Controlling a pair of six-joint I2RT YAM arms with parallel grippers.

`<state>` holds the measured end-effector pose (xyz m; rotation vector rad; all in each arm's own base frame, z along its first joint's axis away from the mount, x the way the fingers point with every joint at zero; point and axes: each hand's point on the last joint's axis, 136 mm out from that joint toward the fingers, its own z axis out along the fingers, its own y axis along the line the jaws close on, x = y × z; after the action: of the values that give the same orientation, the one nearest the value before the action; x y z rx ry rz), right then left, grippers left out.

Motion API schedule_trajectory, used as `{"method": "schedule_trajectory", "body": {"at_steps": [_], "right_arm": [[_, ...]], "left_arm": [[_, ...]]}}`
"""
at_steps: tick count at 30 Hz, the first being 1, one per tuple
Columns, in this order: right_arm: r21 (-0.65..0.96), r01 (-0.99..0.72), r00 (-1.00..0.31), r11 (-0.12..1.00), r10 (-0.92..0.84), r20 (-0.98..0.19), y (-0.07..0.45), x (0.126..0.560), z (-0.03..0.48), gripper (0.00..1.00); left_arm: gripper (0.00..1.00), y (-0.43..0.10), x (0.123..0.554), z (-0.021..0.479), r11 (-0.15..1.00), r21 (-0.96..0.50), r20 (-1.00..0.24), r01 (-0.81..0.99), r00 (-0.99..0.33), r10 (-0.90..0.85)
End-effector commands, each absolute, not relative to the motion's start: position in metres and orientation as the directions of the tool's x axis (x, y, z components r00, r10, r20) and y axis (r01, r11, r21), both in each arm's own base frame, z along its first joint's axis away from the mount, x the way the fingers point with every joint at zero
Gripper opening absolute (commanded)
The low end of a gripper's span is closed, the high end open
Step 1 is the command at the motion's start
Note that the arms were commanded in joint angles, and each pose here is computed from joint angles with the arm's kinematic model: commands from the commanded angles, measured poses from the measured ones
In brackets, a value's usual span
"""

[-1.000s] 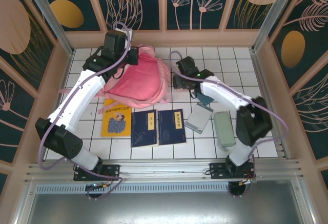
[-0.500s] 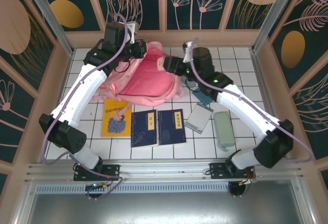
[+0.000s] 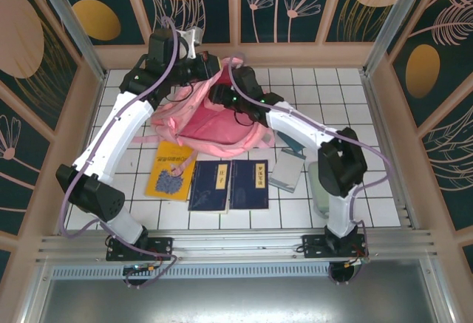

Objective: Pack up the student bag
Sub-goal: Place the loose stationery in the student bag.

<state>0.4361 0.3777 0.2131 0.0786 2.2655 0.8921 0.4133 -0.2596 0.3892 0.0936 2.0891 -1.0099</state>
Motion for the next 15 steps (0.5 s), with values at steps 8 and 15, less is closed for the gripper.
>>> {"method": "schedule_trajectory", "body": {"at_steps": [8, 15], "right_arm": [[0.758, -0.212, -0.754, 0.617, 0.390, -0.528, 0.416, 0.458, 0.229, 0.99], [0.731, -0.372, -0.707, 0.572, 0.335, -0.623, 0.401, 0.423, 0.264, 0.96]], "left_arm": [[0.00, -0.266, 0.405, 0.485, 0.547, -0.616, -0.783, 0.567, -0.519, -0.344], [0.00, -0.250, 0.418, 0.465, 0.632, -0.584, -0.799, 0.508, -0.496, -0.340]]}}
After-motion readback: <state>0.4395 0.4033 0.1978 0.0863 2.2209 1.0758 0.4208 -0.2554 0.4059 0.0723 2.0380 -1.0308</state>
